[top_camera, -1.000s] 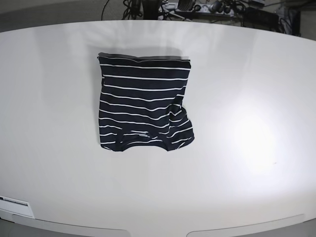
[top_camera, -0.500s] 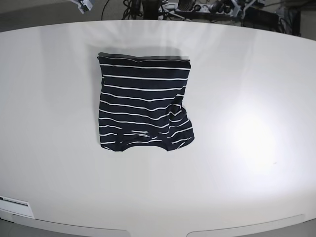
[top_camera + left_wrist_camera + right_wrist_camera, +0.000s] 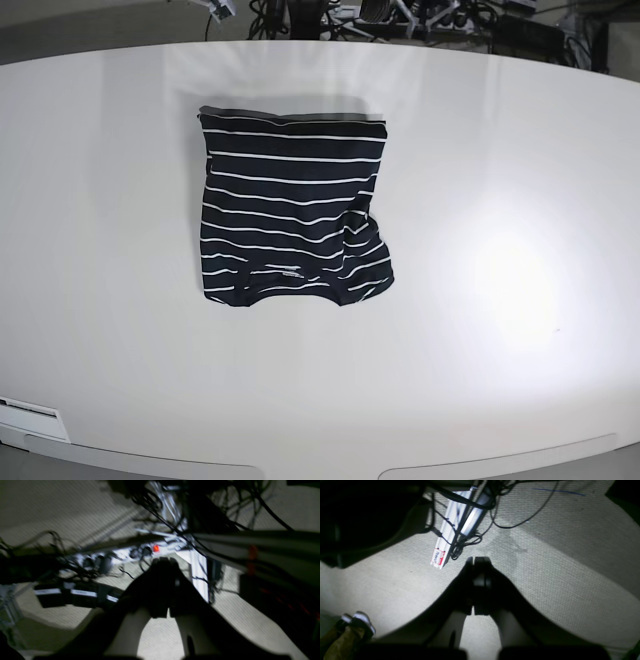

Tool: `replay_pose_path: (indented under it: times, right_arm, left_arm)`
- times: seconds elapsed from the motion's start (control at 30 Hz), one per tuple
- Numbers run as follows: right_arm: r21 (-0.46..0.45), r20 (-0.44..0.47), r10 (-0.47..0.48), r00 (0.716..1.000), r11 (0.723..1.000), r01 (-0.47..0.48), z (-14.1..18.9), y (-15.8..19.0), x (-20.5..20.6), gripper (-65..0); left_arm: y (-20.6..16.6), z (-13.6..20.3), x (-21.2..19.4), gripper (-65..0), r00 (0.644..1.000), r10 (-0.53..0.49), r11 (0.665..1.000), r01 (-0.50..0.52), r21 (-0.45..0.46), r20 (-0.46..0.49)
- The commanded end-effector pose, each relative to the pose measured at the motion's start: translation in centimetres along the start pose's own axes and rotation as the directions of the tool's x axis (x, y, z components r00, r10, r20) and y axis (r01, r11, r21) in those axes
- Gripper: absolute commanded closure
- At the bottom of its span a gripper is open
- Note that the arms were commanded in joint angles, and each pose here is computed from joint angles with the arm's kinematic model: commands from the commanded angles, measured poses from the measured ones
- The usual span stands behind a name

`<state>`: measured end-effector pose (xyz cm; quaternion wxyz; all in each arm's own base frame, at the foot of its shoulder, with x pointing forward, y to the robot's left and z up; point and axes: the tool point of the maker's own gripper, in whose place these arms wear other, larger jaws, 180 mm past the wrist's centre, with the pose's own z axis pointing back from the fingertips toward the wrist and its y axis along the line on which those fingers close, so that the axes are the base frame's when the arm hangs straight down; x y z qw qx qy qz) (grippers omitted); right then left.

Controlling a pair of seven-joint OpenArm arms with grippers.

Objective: Fold the T-shirt properly

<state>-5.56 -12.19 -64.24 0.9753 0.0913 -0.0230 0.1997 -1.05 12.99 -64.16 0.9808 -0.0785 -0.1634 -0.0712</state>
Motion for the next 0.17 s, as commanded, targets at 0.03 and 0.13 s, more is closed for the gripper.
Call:
replay_pose_path:
  times: [0.03, 0.13]
  right_arm:
    - [0.017, 0.034, -0.004, 0.999, 1.0, 0.003, 0.0, 0.4, 0.9, 0.0]
    - [0.022, 0.055, 0.0, 0.998, 1.0, -0.001, 0.1, 0.5, 1.8, 0.0]
  left_arm:
    - [-0.1, 0.2, -0.4, 0.0, 1.0, 0.004, 1.0, -0.004, 0.002, 0.005]
    - [-0.7, 0.2, -0.3, 0.0, 1.0, 0.007, 1.0, -0.007, -0.007, 0.012]
